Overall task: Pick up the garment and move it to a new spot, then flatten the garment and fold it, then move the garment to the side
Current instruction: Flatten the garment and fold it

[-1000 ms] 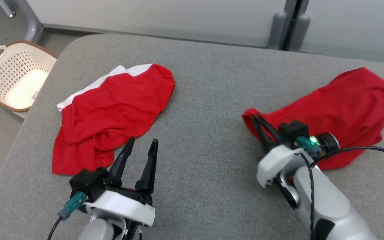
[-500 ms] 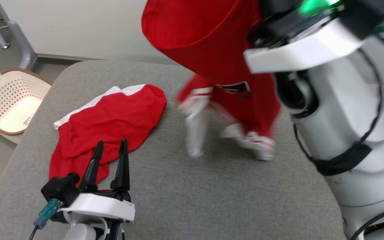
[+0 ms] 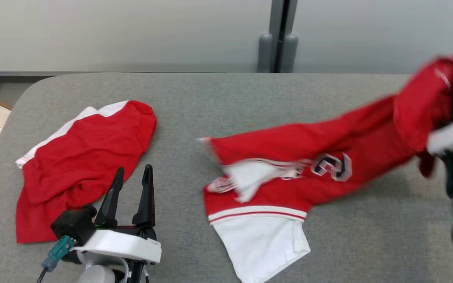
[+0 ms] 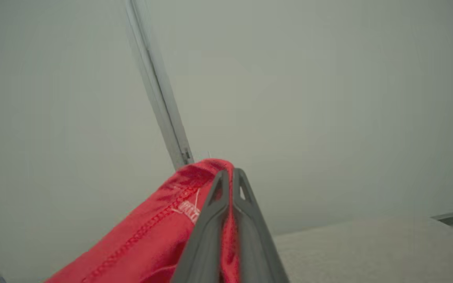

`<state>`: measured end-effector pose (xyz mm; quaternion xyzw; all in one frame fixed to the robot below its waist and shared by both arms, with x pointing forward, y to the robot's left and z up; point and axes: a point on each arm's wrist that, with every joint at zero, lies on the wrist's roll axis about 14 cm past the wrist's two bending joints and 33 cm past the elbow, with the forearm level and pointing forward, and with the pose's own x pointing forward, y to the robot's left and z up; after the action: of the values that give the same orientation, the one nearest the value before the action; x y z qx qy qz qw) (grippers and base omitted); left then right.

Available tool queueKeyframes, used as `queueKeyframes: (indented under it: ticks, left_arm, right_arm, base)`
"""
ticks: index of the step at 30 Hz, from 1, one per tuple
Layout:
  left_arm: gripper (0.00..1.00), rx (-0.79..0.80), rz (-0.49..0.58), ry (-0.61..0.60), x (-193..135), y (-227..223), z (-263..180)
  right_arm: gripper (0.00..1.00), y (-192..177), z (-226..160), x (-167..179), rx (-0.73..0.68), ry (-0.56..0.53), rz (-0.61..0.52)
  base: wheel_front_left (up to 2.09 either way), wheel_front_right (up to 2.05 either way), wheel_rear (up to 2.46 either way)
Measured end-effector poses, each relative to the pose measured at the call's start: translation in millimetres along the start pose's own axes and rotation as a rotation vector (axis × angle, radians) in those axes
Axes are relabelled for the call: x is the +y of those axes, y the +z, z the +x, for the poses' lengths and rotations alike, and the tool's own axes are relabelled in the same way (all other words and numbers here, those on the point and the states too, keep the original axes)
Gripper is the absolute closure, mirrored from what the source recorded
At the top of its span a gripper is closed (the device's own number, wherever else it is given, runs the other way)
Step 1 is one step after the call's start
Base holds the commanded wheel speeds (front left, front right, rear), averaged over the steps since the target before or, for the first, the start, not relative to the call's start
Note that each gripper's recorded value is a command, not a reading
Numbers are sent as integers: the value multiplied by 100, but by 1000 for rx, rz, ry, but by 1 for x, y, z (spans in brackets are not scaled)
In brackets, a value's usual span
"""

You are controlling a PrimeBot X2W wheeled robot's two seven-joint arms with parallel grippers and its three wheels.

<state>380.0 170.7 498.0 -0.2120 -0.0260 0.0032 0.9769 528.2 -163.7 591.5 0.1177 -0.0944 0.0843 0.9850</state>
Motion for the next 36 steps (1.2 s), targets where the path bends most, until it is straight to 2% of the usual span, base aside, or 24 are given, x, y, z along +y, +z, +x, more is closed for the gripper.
queueKeyframes:
  ticks: [2,4,5,6,9,12,15,17,22,27,30,33,36]
  left_arm:
    - [0,19,-1,-20,-6,-7,4]
    - [0,27,1,-38,-11,-10,11]
    - [0,30,1,-43,-13,-12,13]
    - [0,37,0,-46,-14,-14,15]
    - [0,55,0,-63,-19,-21,20]
    - [0,56,0,-77,-23,-22,24]
    - [0,56,-2,-87,-27,-22,25]
    - [0,53,-2,-91,-28,-21,25]
    - [0,20,-4,-103,-31,-10,25]
    - [0,-8,-12,-119,-36,0,22]
    - [0,-16,-13,-129,-39,3,20]
    - [0,-4,-13,-133,-40,0,13]
    - [0,2,-11,-129,-39,-2,10]
  right_arm:
    - [100,-29,-25,-52,92,-128,-26]
    - [100,-51,-51,-89,166,-226,-36]
    - [67,-63,-63,-102,209,-264,-44]
    - [0,-75,-77,-114,260,-294,-66]
    - [0,-97,-112,-146,380,-367,-127]
    - [0,-96,-127,-165,408,-410,-168]
    - [0,-90,-126,-165,384,-415,-172]
    - [0,-82,-116,-155,346,-380,-184]
    - [0,-31,-75,-93,124,-192,-208]
    - [0,-14,-80,-18,2,-10,-153]
    - [0,-19,-92,24,-8,95,-148]
    - [0,-41,-110,56,41,166,-130]
    - [0,-48,-112,69,57,207,-143]
  base:
    - [0,0,0]
    - [0,0,0]
    - [0,0,0]
    - [0,0,0]
    - [0,0,0]
    - [0,0,0]
    - [0,0,0]
    - [0,0,0]
    - [0,0,0]
    - [0,0,0]
    - [0,0,0]
    - [0,0,0]
    - [0,0,0]
